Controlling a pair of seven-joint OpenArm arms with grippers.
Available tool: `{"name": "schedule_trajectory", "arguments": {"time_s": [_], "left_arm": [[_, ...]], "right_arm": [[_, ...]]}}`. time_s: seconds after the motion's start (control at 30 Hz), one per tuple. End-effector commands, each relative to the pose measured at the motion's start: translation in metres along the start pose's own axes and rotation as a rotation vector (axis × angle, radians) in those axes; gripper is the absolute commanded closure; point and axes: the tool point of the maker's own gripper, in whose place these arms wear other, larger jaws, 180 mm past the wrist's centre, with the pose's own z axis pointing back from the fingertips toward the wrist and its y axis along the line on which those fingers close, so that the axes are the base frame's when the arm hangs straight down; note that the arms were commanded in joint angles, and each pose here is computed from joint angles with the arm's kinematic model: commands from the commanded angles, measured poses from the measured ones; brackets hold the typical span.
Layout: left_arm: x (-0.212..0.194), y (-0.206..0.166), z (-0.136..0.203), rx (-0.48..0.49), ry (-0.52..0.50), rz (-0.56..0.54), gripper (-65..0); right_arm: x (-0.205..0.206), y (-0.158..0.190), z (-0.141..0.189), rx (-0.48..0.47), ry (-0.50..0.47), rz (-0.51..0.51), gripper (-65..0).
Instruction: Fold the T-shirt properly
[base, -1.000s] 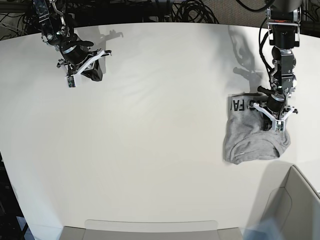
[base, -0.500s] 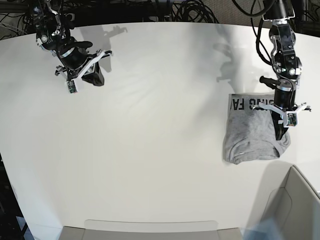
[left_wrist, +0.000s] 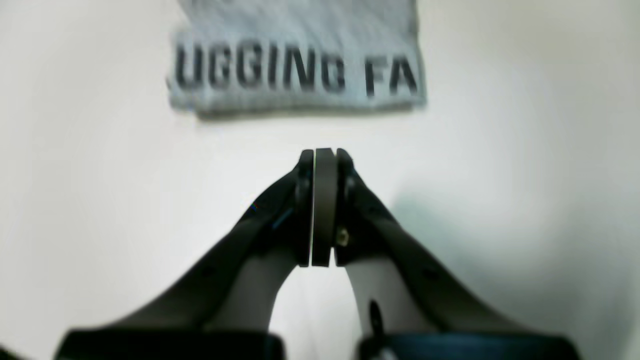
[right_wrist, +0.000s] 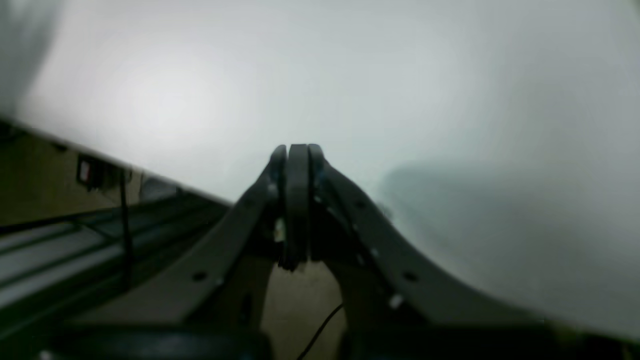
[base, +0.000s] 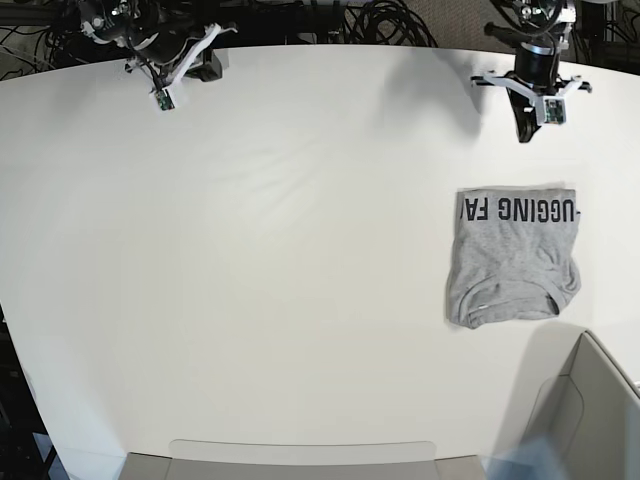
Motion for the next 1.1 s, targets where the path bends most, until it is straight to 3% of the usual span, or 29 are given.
{"name": "schedule_trajectory", "arguments": {"time_s": [0.0,0.17,0.3,0.4,0.57,0.67,0.73,0.87,1.07], "left_arm": [[-0.001,0.0,0.008,-0.001,-0.004,-0.002,0.0],[-0.043,-0.001,0.038,0.003,0.12,0.007,0.0],[-0.068,0.019,0.054,0.058,0.196,0.013,0.0],[-0.088,0.033,0.066,0.089,0.253,0.013,0.0],[-0.133,0.017,0.09,0.011,0.379,0.046,0.0],[-0.16,0.021,0.103,0.019,0.442,0.082,0.0],[-0.183,0.028,0.112,0.046,0.493,0.111,0.0],[-0.223,0.026,0.129,0.066,0.52,0.176,0.0],[-0.304,-0.016,0.121,0.017,0.656,0.221,0.0]], "right_arm": [[-0.002,0.006,0.004,0.014,-0.01,-0.005,0.0],[-0.045,0.008,0.016,0.004,0.091,-0.061,0.0],[-0.074,0.01,0.025,-0.016,0.156,-0.063,0.0],[-0.085,0.014,0.028,-0.054,0.13,-0.064,0.0],[-0.113,0.014,0.034,-0.125,0.17,-0.03,0.0],[-0.139,0.009,0.033,-0.137,0.235,-0.051,0.0],[-0.161,0.002,0.03,-0.151,0.29,-0.064,0.0],[-0.187,-0.008,0.014,-0.104,0.296,-0.056,0.0],[-0.229,-0.039,-0.021,-0.095,0.387,-0.089,0.0]]}}
